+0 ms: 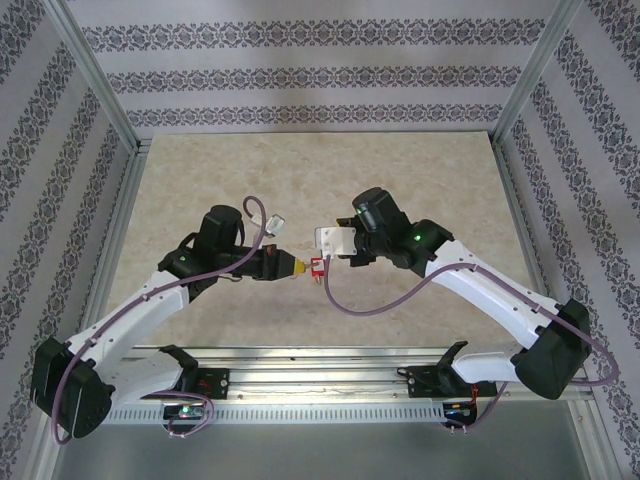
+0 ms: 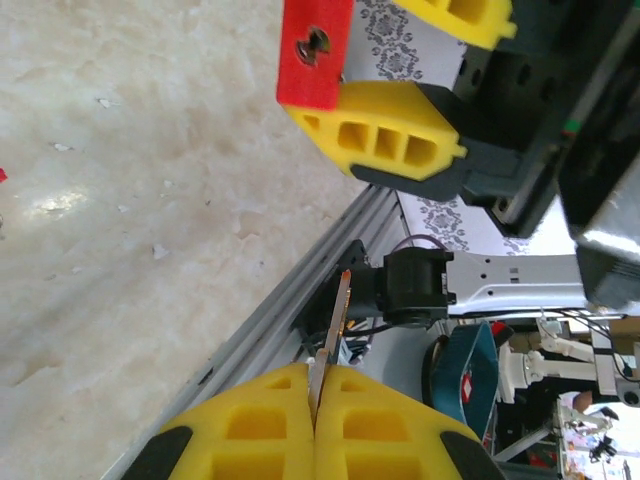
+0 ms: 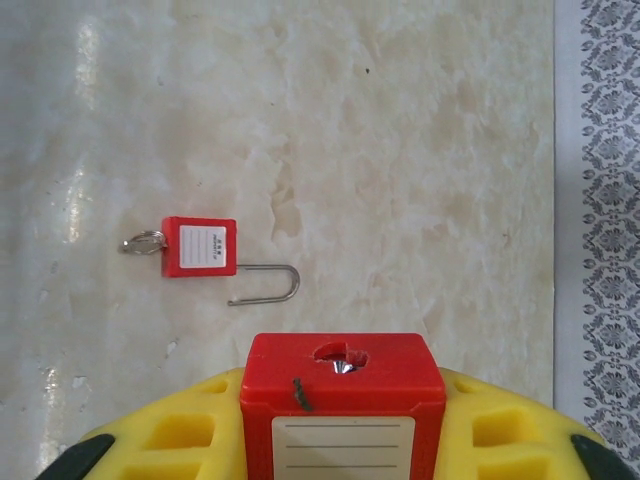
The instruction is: Unlock with the key
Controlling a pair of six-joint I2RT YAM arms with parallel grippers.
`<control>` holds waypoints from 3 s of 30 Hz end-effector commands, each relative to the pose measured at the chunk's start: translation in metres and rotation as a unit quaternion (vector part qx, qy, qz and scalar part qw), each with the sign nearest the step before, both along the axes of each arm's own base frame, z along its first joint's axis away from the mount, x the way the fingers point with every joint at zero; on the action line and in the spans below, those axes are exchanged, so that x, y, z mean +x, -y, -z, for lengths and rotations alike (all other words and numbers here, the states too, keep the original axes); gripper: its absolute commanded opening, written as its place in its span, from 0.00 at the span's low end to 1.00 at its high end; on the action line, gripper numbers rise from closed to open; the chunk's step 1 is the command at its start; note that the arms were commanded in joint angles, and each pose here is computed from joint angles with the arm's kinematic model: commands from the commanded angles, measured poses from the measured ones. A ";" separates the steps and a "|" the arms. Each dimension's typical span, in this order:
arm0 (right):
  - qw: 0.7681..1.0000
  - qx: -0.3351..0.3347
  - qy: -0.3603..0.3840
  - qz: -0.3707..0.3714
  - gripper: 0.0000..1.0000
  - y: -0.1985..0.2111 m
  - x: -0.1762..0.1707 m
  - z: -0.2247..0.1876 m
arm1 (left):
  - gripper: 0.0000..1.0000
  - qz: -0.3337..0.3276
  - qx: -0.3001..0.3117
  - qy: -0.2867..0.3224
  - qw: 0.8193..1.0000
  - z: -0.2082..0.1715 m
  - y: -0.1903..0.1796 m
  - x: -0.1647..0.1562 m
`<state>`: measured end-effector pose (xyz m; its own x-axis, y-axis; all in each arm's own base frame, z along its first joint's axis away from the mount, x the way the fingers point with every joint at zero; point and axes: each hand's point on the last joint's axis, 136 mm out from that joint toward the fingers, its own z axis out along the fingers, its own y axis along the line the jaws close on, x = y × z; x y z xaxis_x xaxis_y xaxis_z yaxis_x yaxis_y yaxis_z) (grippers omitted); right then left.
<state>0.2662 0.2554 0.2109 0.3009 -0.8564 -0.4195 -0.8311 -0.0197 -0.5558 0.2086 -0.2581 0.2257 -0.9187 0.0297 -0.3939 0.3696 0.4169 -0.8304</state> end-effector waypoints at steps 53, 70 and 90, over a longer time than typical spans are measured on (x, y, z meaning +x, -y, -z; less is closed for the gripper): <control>0.998 0.007 -0.052 -0.035 0.06 -0.027 -0.032 0.004 | 0.00 -0.002 -0.026 0.060 0.998 0.005 0.026 0.026; 0.998 0.007 -0.051 -0.040 0.05 -0.031 -0.031 0.002 | 0.00 0.007 0.012 0.038 0.999 0.021 0.029 0.018; 0.995 0.044 -0.089 -0.031 0.01 -0.041 -0.034 -0.005 | 0.00 -0.014 0.020 0.085 0.996 0.016 0.051 0.014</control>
<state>0.2295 0.2635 0.1804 0.1674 -0.8905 -0.4230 -0.9440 -0.0210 -0.3294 0.2357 -0.2912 0.2003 -0.8568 -0.0087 -0.5155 0.4262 0.5508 -0.7176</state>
